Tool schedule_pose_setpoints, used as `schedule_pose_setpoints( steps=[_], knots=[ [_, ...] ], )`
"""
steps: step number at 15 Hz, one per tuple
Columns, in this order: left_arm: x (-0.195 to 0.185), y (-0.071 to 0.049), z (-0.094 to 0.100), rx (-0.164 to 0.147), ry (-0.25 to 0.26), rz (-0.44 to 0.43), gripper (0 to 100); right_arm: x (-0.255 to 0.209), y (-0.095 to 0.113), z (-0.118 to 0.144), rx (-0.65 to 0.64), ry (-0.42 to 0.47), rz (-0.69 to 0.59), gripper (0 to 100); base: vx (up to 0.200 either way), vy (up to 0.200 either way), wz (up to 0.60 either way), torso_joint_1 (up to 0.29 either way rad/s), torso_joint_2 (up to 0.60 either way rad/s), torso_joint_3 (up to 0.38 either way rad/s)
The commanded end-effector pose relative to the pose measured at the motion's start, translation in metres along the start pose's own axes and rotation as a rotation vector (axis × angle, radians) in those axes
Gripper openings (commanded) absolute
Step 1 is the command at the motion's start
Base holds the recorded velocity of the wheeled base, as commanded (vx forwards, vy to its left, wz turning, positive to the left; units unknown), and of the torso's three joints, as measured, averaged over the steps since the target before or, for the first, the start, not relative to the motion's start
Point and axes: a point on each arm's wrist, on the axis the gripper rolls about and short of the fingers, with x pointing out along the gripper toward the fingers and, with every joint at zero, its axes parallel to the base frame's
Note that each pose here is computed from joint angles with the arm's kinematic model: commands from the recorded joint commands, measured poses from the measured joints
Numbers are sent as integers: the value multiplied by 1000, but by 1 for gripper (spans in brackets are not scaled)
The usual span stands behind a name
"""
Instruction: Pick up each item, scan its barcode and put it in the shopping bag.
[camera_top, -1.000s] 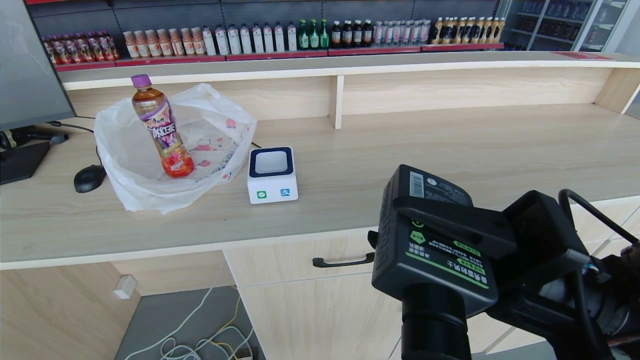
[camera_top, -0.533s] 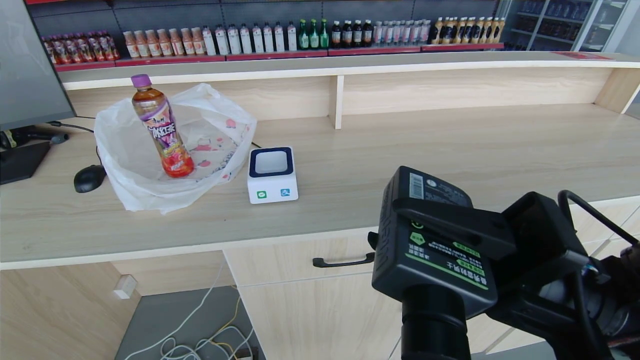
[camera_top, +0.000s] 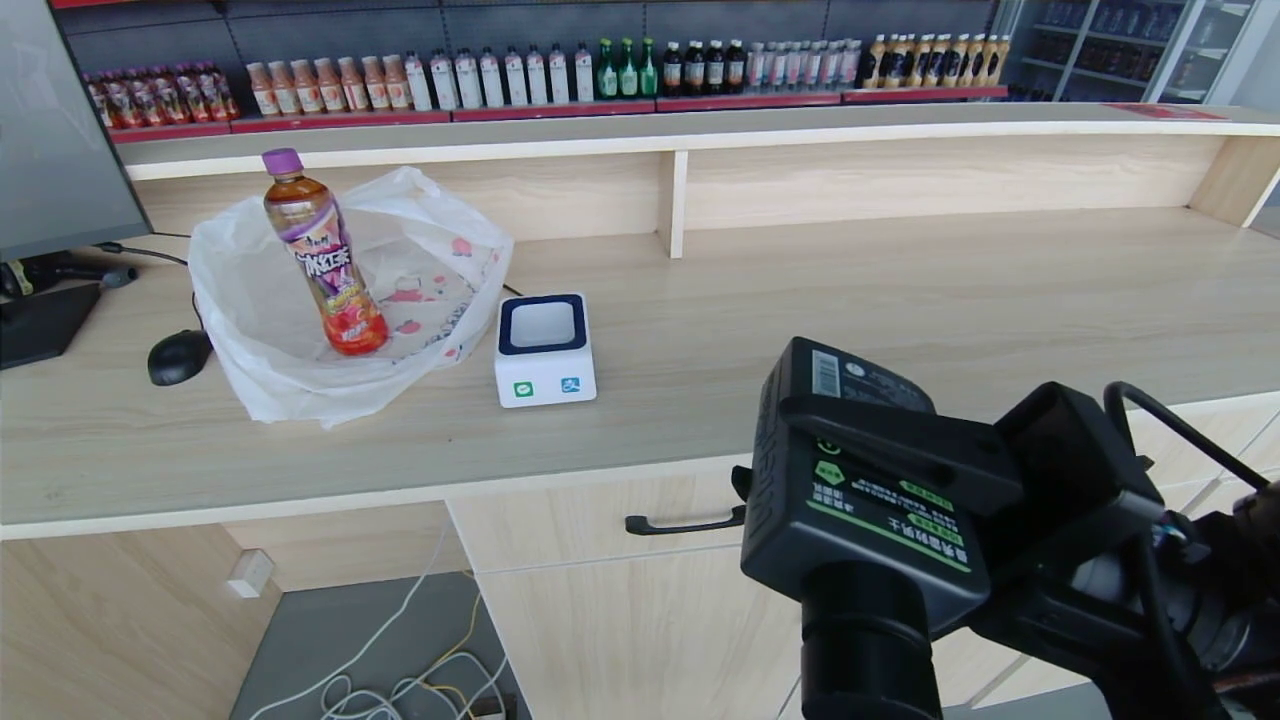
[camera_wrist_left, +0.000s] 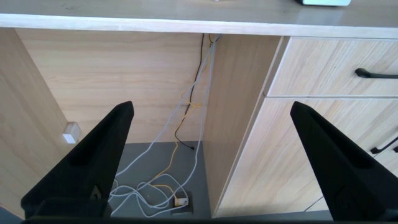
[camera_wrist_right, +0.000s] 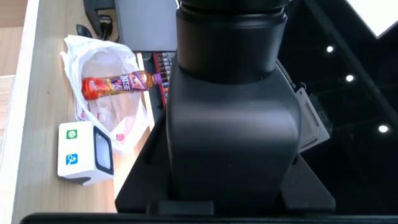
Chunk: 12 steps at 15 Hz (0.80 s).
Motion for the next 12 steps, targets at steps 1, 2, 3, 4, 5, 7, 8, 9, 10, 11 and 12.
schedule_pose_setpoints(
  steps=[1,2,3,4,5,7,8,9,10,11,12],
  knots=[
    [0,0,0,0,0,0,100,2,7,0,49,-4,18,0,0,0,0,0,0,0],
    [0,0,0,0,0,0,100,2,6,0,78,-5,17,0,0,0,0,0,0,0],
    [0,0,0,0,0,0,100,1,4,1,110,-5,12,0,0,0,0,0,0,0],
    [0,0,0,0,0,0,100,1,4,1,152,-3,12,0,0,0,0,0,0,0],
    [0,0,0,0,0,0,100,1,6,0,204,10,16,0,0,0,0,0,0,0],
    [0,0,0,0,0,0,100,0,13,-2,341,96,24,0,0,0,0,0,0,0],
    [0,0,0,0,0,0,100,0,13,-3,369,110,21,0,0,0,0,0,0,0],
    [0,0,0,0,0,0,100,1,19,-5,478,146,23,0,0,0,0,0,0,0],
    [0,0,0,0,0,0,100,0,23,-5,547,158,33,0,0,0,0,0,0,0],
    [0,0,0,0,0,0,100,0,25,-7,604,188,25,0,0,0,0,0,0,0],
    [0,0,0,1,0,-2,100,1,25,-10,641,218,11,0,0,0,0,0,0,0]
  ],
)
